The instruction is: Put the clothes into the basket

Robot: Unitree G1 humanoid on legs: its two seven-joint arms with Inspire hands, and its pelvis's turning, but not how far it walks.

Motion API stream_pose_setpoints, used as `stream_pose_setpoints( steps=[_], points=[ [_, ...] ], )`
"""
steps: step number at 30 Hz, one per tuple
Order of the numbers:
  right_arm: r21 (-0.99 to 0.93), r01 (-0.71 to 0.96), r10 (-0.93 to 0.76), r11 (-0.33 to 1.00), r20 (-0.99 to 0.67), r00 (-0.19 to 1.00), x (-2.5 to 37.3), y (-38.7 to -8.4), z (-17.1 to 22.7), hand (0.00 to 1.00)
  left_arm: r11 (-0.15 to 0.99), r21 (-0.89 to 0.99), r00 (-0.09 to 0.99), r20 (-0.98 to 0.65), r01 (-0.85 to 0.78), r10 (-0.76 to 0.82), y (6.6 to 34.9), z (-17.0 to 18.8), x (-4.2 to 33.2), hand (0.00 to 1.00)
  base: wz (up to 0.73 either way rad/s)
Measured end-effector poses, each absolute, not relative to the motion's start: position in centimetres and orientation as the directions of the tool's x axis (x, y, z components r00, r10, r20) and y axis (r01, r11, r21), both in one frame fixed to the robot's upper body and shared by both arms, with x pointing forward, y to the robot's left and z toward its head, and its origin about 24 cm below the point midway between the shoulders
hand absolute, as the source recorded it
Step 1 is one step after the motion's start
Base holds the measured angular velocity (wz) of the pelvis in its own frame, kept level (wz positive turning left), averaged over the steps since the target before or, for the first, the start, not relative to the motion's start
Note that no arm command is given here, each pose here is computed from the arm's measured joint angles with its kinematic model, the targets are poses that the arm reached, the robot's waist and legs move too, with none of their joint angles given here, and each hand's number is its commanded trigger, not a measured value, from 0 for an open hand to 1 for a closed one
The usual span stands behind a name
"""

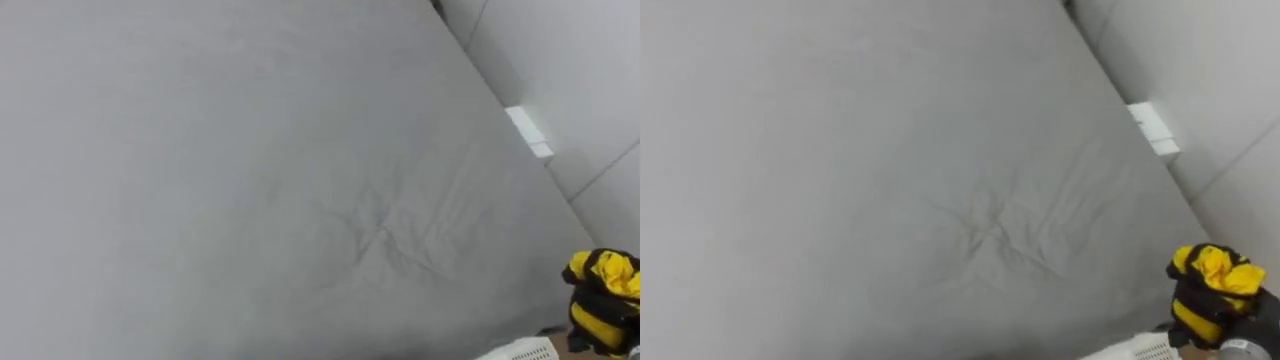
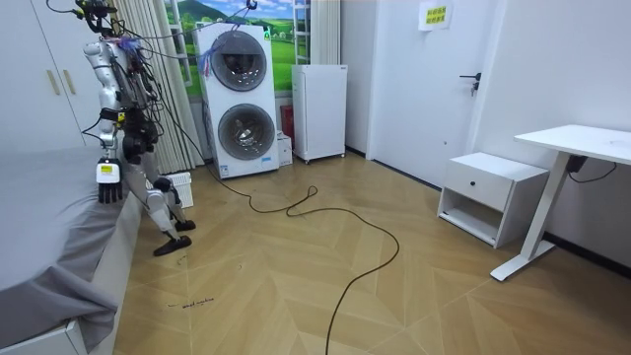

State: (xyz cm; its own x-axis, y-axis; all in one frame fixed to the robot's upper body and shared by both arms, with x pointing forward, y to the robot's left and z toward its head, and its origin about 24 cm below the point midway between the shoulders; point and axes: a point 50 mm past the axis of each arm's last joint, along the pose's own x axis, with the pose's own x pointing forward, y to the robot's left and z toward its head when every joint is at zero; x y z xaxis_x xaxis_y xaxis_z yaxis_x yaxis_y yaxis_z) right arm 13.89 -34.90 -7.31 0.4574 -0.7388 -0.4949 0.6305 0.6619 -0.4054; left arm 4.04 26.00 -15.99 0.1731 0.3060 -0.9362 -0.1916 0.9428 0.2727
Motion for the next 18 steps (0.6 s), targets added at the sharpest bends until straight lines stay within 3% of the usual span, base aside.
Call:
stream_pose_setpoints(
  steps=[9,18],
  points=[
    [-0.397,0.638,-0.675,0.66,-0.687,0.27,8.2,-32.9,-11.6,1.0,0.94,0.276,0.11,-0.947,-0.2,0.301,26.0,-16.1,2.8,0.0,-0.16],
    [-0.292,0.733,-0.657,0.614,-0.704,0.27,10.6,-33.3,-11.2,1.0,0.953,0.244,0.112,-0.957,-0.179,0.266,24.9,-16.4,3.2,0.0,-0.24]
  ],
)
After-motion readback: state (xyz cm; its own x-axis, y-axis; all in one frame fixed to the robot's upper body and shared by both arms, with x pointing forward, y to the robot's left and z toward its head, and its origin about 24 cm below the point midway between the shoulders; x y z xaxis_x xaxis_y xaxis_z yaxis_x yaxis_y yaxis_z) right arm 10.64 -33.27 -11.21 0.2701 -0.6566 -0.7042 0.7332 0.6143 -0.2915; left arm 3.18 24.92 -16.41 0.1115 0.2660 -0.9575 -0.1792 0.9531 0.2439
